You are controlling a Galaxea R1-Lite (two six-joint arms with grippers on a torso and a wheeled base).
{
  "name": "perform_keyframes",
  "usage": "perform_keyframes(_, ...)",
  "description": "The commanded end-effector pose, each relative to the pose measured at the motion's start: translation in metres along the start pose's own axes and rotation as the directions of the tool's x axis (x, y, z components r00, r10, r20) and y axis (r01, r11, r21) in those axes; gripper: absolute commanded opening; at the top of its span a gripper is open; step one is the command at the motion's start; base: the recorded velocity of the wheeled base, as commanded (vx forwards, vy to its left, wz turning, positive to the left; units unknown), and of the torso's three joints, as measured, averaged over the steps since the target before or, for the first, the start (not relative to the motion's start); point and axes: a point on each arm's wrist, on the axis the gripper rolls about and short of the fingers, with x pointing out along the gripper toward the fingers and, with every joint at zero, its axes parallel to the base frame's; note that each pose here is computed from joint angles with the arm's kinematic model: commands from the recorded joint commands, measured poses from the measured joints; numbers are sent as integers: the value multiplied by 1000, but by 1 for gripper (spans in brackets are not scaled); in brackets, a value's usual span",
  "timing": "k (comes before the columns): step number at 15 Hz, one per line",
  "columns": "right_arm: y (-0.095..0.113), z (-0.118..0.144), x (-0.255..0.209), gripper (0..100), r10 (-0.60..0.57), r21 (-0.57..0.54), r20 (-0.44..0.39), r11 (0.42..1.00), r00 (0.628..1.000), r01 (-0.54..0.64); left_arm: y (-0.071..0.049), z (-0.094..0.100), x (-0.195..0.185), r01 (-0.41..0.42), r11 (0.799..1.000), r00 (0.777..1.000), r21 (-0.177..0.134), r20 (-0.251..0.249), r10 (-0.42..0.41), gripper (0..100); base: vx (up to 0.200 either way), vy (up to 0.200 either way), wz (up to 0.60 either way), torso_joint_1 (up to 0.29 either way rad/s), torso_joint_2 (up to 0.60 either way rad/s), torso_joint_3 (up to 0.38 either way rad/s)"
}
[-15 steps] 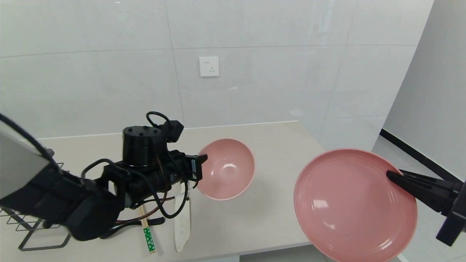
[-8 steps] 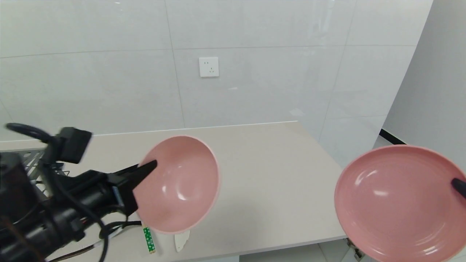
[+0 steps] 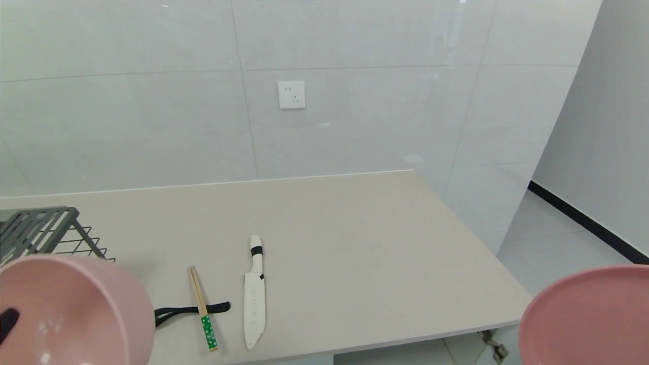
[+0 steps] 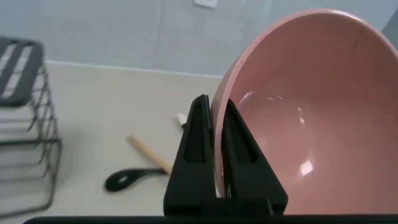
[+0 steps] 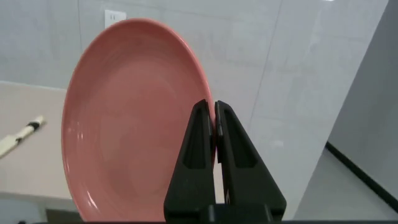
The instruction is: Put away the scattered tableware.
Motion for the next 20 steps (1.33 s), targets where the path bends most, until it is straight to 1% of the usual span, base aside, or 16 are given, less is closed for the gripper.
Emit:
perform_keyframes(1, 3, -16, -6, 0, 0, 19, -81, 1000, 997, 1, 8, -43, -30, -109, 993, 993, 47, 47, 107, 0, 0, 0, 0, 0, 0, 0)
perform_keyframes(2, 4, -24, -7, 0, 0, 39, -155, 999, 988, 6, 9, -47, -32, -128, 990, 991, 63, 33, 126, 0, 0, 0, 0, 0, 0, 0)
perform_keyframes(3, 4, -31, -9, 0, -13, 52, -224, 998, 974, 26, 9, -53, -36, -143, 985, 990, 97, 31, 141, 0, 0, 0, 0, 0, 0, 0)
perform_keyframes(4, 4, -36, -10, 0, -31, 75, -272, 996, 962, 53, 10, -55, -36, -149, 981, 989, 127, 12, 149, 0, 0, 0, 0, 0, 0, 0)
perform_keyframes(5, 4, -35, -10, 0, -38, 90, -269, 994, 962, 64, 10, -55, -36, -149, 979, 989, 139, 12, 149, 0, 0, 0, 0, 0, 0, 0)
perform_keyframes(6, 4, -35, -10, 0, -44, 88, -267, 994, 963, 70, 10, -55, -36, -149, 970, 989, 192, 11, 149, 0, 0, 0, 0, 0, 0, 0)
perform_keyframes(7, 4, -35, -10, 0, -52, 88, -266, 993, 963, 78, 11, -58, -36, -148, 952, 988, 266, -12, 157, 0, 0, 0, 0, 0, 0, 0)
perform_keyframes(8, 4, -35, -10, 0, -43, 92, -266, 993, 963, 69, 12, -63, -37, -150, 949, 983, 277, -62, 173, 0, 0, 0, 0, 0, 0, 0)
perform_keyframes(9, 4, -35, -10, 0, -44, 92, -267, 993, 963, 71, 12, -62, -37, -152, 952, 984, 267, -50, 171, 0, 0, 0, 0, 0, 0, 0)
perform_keyframes(10, 4, -35, -10, 0, -44, 88, -267, 994, 963, 70, 12, -61, -37, -152, 951, 984, 269, -48, 171, 0, 0, 0, 0, 0, 0, 0)
perform_keyframes(11, 4, -35, -10, 0, -44, 77, -267, 995, 963, 67, 12, -61, -37, -154, 952, 984, 263, -48, 173, 0, 0, 0, 0, 0, 0, 0)
perform_keyframes(14, 4, -35, -10, 0, -49, 75, -267, 995, 962, 71, 12, -61, -37, -149, 952, 985, 266, -49, 168, 0, 0, 0, 0, 0, 0, 0)
perform_keyframes(19, 4, -35, -10, 0, -47, 79, -267, 994, 963, 71, 12, -61, -37, -153, 953, 984, 263, -48, 171, 0, -200, 0, 0, 10, 5, 0)
perform_keyframes(20, 4, -35, -10, 0, -47, 78, -267, 994, 963, 70, 12, -61, -37, -151, 953, 984, 263, -49, 170, 0, 0, 0, 0, 0, 0, 0)
